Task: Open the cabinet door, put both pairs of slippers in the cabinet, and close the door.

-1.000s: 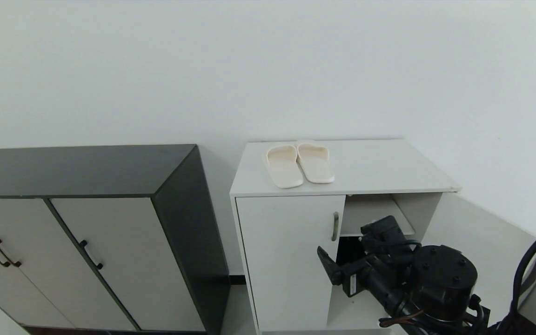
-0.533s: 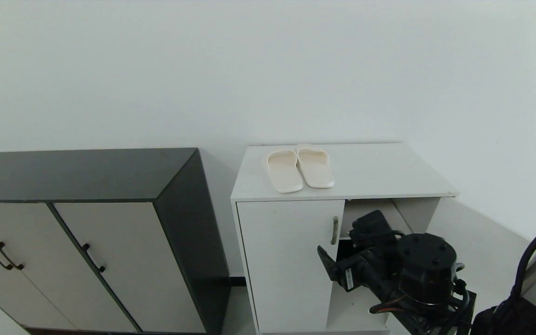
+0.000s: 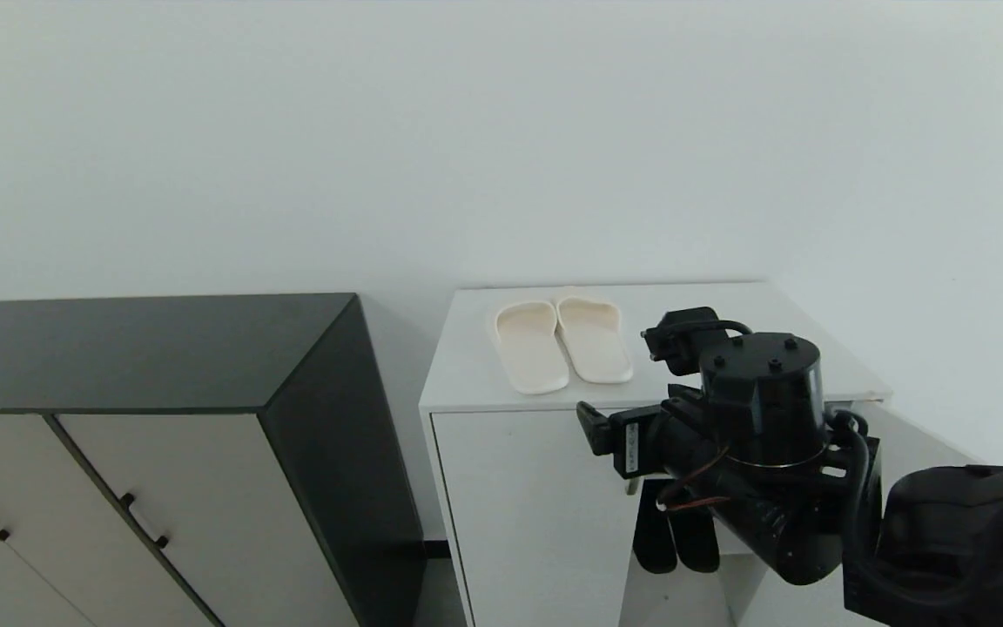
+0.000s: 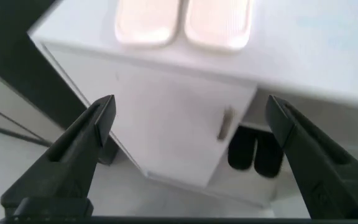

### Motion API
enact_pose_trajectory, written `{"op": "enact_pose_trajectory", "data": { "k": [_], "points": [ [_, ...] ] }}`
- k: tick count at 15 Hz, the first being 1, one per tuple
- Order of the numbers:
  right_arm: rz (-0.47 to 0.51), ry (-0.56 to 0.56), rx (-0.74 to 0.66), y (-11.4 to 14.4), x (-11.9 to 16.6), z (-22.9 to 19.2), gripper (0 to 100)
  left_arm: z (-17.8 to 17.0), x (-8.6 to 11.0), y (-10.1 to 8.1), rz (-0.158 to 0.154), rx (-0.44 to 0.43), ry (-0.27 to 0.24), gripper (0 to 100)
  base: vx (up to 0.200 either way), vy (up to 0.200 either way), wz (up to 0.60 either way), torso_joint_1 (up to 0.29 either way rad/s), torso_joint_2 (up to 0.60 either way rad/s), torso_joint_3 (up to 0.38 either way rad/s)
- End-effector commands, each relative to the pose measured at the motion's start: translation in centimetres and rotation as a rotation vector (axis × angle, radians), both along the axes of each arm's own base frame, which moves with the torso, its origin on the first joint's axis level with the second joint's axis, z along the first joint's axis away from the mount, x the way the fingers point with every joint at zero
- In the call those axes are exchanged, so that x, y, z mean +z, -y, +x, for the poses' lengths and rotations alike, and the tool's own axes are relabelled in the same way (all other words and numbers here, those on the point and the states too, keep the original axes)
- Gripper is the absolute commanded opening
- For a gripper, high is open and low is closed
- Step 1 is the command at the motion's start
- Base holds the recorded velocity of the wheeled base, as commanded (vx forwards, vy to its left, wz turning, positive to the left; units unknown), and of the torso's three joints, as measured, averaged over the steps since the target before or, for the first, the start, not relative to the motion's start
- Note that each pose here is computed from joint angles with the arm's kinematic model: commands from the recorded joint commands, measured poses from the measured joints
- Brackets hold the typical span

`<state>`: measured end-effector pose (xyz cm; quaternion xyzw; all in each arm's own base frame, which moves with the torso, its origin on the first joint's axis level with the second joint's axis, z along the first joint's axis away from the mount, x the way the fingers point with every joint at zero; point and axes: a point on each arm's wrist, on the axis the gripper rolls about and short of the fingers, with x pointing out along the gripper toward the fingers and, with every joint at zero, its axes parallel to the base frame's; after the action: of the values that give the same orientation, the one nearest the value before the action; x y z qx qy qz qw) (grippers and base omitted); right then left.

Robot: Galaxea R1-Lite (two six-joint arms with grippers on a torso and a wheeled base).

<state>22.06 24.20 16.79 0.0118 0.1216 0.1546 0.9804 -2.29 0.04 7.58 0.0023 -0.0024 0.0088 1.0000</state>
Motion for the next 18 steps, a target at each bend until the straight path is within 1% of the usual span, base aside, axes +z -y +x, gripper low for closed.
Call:
{"op": "enact_pose_trajectory", "data": {
  "k": [1,3,4,7,11,16,18],
  "points": [
    [0.013,0.012,0.000,-0.3,0.4,0.2,100,0.0,0.0,0.0,0.000,0.001,-0.002,0,0.200,0.000,0.00,0.002,0.01,0.007],
    [0.011,0.013,0.007,-0.6,0.3,0.4,100,0.0,0.0,0.0,0.000,0.001,-0.002,0,0.200,0.000,0.00,0.002,0.00,0.002],
    [0.012,0.017,0.009,-1.3,0.2,1.0,100,0.0,0.0,0.0,-0.002,0.001,-0.002,0,0.200,0.000,0.00,0.007,0.00,0.002],
    [0.004,0.029,0.006,-3.4,-0.4,3.1,100,0.0,0.0,0.0,-0.003,0.001,0.000,0,0.000,0.000,0.00,0.000,0.00,0.000],
    [-0.006,0.052,-0.027,-5.2,-1.5,6.7,100,0.0,0.0,0.0,-0.005,0.001,0.000,0,0.000,0.000,0.00,0.000,0.00,0.000],
    [-0.029,0.041,-0.063,-5.9,-3.2,10.4,100,0.0,0.0,0.0,-0.005,0.001,0.000,0,0.000,0.000,0.00,0.000,0.00,0.000],
    [-0.022,0.045,-0.066,-6.1,-3.6,11.5,100,0.0,0.0,0.0,-0.005,0.001,-0.002,0,0.000,0.000,0.00,0.000,0.00,0.000]
  ]
}}
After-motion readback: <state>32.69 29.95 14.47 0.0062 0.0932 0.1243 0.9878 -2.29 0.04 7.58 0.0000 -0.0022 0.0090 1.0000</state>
